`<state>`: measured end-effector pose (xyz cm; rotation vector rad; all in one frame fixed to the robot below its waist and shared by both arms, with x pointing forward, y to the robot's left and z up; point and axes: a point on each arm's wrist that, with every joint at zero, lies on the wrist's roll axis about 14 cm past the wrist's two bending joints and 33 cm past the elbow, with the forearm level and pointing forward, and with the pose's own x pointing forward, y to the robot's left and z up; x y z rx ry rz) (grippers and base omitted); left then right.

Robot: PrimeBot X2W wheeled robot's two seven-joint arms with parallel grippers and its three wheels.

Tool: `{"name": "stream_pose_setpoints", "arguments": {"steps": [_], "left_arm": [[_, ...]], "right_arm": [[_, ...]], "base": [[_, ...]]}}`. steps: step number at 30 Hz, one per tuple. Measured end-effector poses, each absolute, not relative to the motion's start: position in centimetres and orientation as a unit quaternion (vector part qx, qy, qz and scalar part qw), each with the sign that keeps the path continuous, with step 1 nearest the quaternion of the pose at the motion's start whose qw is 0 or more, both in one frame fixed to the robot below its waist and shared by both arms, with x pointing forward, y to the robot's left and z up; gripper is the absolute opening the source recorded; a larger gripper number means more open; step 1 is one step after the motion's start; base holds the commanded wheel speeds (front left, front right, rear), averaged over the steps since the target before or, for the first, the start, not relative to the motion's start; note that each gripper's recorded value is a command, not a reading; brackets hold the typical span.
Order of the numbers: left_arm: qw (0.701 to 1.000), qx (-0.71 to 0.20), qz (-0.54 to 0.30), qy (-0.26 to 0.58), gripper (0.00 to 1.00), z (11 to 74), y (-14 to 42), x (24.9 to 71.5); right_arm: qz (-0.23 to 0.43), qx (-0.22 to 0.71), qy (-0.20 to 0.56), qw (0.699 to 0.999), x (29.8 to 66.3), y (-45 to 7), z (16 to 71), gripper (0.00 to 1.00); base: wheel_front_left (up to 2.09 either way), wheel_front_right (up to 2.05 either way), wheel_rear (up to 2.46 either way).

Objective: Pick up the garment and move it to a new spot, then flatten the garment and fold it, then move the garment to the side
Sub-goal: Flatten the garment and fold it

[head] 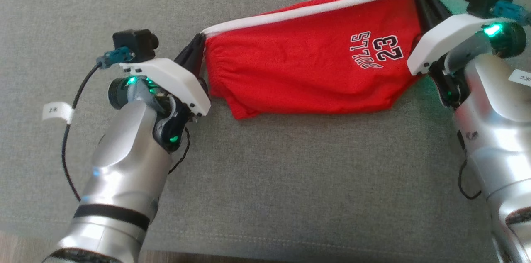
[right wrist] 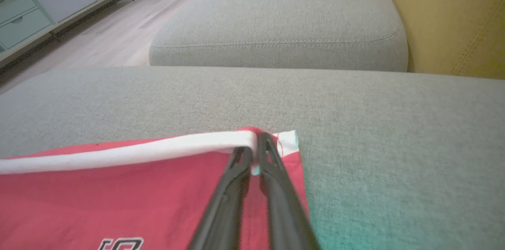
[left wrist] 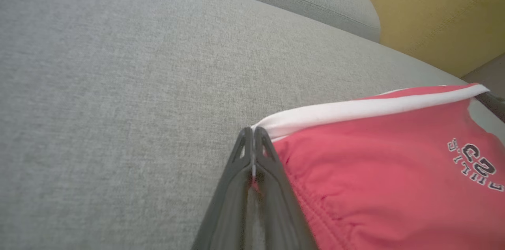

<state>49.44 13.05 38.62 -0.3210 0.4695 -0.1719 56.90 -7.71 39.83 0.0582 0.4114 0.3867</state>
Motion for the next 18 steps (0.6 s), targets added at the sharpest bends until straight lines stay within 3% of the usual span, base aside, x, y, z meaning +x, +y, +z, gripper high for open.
{"name": "stream_pose_setpoints", "arguments": {"steps": [1, 2, 14, 18], "left_arm": [[0.957, -0.157, -0.086, 0.229, 0.31, 38.6, 12.9, 49.5], [0.958, -0.155, -0.089, 0.224, 1.00, 38.7, 12.7, 49.8], [0.982, -0.128, -0.073, 0.116, 1.00, 42.1, 12.9, 49.7], [0.992, -0.115, -0.052, 0.019, 1.00, 47.4, 14.0, 49.9]], "right_arm": [[0.190, 0.029, 0.200, 0.961, 57.1, -7.7, 39.8, 1.00], [0.189, 0.029, 0.184, 0.964, 57.5, -7.7, 40.1, 1.00], [0.180, 0.040, 0.061, 0.981, 56.6, -9.0, 45.5, 1.00], [0.161, 0.047, 0.019, 0.986, 54.6, -10.8, 47.4, 1.00]], "base": [[0.00, 0.00, 0.00], [0.00, 0.00, 0.00], [0.00, 0.00, 0.00], [0.00, 0.00, 0.00]]}}
